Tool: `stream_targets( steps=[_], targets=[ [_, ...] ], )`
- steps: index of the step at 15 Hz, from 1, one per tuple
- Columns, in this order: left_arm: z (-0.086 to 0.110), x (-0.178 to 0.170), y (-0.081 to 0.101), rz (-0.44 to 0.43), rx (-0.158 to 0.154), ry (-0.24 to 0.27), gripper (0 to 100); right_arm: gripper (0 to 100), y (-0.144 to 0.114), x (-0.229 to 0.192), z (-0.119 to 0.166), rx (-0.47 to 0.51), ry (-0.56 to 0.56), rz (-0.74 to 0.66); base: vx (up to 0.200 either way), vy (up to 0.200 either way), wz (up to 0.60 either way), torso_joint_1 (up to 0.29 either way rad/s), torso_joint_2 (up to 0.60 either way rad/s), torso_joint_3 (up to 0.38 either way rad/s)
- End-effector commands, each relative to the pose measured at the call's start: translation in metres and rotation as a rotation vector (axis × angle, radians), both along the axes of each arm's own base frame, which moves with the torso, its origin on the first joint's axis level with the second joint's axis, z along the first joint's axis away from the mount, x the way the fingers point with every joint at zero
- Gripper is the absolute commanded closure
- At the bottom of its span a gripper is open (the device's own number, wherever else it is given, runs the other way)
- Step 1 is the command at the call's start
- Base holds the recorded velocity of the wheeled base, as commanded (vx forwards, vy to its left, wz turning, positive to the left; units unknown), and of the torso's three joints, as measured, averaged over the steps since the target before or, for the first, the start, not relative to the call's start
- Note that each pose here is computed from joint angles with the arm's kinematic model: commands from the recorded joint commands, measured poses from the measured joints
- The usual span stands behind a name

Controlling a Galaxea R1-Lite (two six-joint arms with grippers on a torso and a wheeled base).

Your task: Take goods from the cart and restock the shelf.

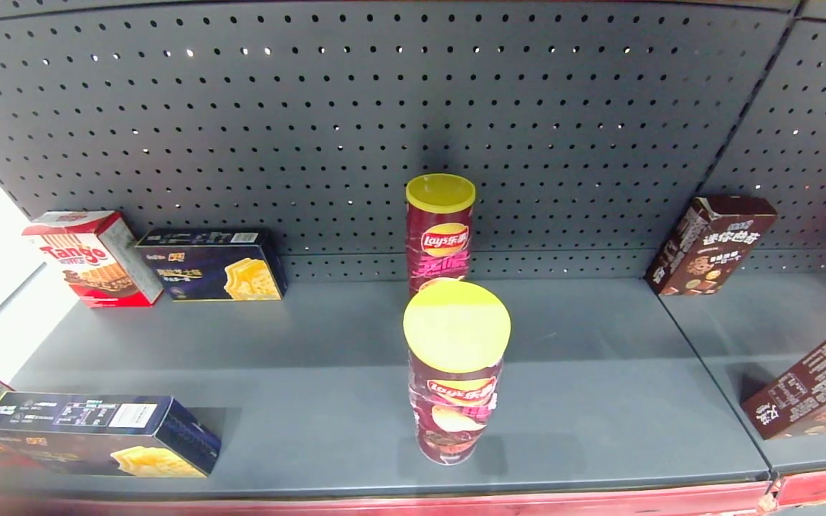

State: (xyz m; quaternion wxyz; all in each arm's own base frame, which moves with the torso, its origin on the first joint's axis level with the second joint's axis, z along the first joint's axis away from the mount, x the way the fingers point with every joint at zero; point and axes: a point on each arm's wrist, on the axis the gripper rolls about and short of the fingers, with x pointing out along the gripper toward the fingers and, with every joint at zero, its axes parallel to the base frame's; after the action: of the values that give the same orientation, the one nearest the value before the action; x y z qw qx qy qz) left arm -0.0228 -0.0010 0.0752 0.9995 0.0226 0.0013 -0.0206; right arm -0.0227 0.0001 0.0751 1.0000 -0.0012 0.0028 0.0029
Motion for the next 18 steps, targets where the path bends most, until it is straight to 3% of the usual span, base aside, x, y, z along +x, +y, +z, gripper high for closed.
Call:
stream_targets(
  steps=[1,4,15,18],
  targets=[
    [0.0,0.0,0.0002,0.007,-0.005,0.0,0,0,0.0,0.0001,0.0,0.001,0.002,0.0,0.0,0.0,0.0,0.0,0.0,0.0],
    [0.0002,0.0,0.0005,0.021,-0.022,-0.001,0,0,0.0,0.0001,0.0001,0.001,0.001,0.0,-0.067,-0.067,0.0,0.001,0.0,-0.001],
    [0.0002,0.0,0.0005,0.021,-0.021,-0.001,0,0,0.0,0.0001,0.0,0.001,0.002,0.0,0.0,0.0,0.0,0.0,0.0,0.0],
    [0.0002,0.0,0.0005,0.023,-0.022,-0.001,0,0,0.0,0.0001,0.0001,0.001,0.001,0.0,-0.133,0.0,0.0,0.002,0.0,0.003]
  ],
)
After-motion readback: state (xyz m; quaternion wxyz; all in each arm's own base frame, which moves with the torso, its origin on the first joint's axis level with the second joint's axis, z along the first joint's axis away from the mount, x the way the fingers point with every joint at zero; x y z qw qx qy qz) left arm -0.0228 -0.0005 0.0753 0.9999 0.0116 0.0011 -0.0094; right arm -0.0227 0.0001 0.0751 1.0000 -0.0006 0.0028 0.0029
